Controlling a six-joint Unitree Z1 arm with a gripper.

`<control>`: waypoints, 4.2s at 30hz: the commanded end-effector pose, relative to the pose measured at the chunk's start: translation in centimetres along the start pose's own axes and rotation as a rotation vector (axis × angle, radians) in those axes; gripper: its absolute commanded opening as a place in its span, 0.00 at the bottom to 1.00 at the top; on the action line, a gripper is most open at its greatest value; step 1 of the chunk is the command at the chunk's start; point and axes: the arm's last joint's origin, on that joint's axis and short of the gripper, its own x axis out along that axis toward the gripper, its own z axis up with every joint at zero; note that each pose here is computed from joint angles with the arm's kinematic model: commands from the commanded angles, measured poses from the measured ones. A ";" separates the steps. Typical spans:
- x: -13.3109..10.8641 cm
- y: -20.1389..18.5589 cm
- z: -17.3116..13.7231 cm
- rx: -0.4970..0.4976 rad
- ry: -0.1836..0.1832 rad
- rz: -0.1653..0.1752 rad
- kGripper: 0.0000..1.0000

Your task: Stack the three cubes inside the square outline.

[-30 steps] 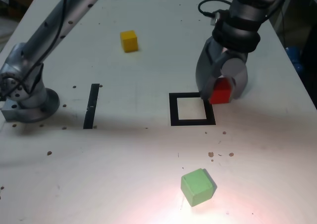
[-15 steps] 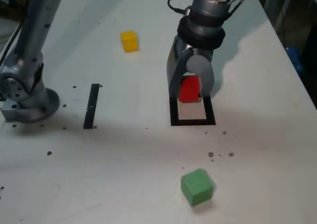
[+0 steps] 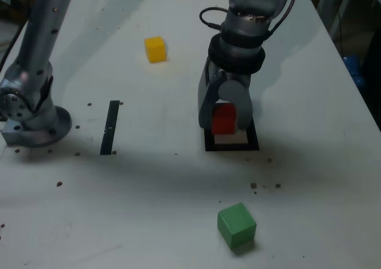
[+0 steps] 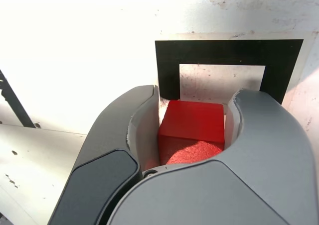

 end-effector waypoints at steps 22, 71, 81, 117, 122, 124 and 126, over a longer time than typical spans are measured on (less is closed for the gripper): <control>1.5 0.0 1.2 0.012 -0.007 0.018 0.98; 0.8 21.2 -13.5 -0.252 0.119 0.056 0.97; 4.2 24.7 -12.7 -0.284 0.153 0.028 0.88; 3.1 24.2 -11.1 -0.248 0.112 0.042 0.34; 0.4 21.6 -9.9 -0.196 0.099 0.064 0.34; -0.9 20.3 -9.3 -0.173 0.090 0.074 0.34; -2.1 18.7 -8.7 -0.148 0.078 0.083 0.34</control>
